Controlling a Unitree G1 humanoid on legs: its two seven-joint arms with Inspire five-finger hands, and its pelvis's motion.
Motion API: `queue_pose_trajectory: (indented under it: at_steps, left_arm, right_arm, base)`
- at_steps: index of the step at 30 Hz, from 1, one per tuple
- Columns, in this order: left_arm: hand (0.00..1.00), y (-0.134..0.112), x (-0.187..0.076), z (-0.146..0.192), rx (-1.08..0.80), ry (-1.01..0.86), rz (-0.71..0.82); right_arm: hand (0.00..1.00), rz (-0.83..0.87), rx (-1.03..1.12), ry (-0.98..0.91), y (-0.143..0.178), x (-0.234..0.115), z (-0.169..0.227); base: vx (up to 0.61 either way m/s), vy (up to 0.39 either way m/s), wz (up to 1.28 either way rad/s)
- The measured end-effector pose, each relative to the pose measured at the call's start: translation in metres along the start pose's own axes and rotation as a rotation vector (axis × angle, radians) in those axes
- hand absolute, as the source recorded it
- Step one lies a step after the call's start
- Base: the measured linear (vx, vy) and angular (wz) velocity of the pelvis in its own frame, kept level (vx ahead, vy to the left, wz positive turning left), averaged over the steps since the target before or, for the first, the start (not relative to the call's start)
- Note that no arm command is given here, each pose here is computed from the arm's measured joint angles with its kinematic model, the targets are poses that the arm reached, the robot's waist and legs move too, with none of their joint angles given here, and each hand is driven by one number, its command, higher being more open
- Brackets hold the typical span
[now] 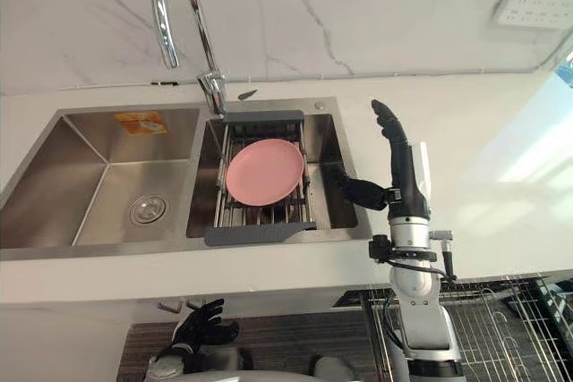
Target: Walk over to the sink, pick up the cup, carry it to the dishwasher, place the cup inside the dishwasher, then close the dishwasher door
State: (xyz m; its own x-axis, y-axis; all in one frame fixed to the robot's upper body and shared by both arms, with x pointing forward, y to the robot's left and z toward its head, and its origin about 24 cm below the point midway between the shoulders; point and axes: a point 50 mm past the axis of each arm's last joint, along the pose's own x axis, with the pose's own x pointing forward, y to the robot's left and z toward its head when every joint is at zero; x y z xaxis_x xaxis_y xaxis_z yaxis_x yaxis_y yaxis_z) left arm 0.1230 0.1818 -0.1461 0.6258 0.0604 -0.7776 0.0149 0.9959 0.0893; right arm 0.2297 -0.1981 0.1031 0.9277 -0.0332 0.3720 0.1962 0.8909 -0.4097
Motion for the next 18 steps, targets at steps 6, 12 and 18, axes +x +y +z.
queue_pose_trajectory:
  at_steps: [6,12,18]
  left_arm:
    - [0.9,0.0,0.001,-0.003,-0.001,0.026,0.018]
    - [0.9,0.004,0.0,-0.008,0.002,0.038,0.06]
    - [0.9,0.006,-0.001,-0.009,-0.008,0.043,0.071]
  right_arm:
    - [0.9,0.166,-0.027,0.05,0.016,-0.006,-0.013]
    - [0.9,0.308,-0.083,0.132,0.024,-0.021,-0.032]
    - [0.9,0.286,-0.042,0.159,0.031,-0.024,-0.035]
  base:
    - [-0.02,-0.012,-0.02]
    - [-0.03,-0.023,0.01]
    - [0.0,0.0,-0.01]
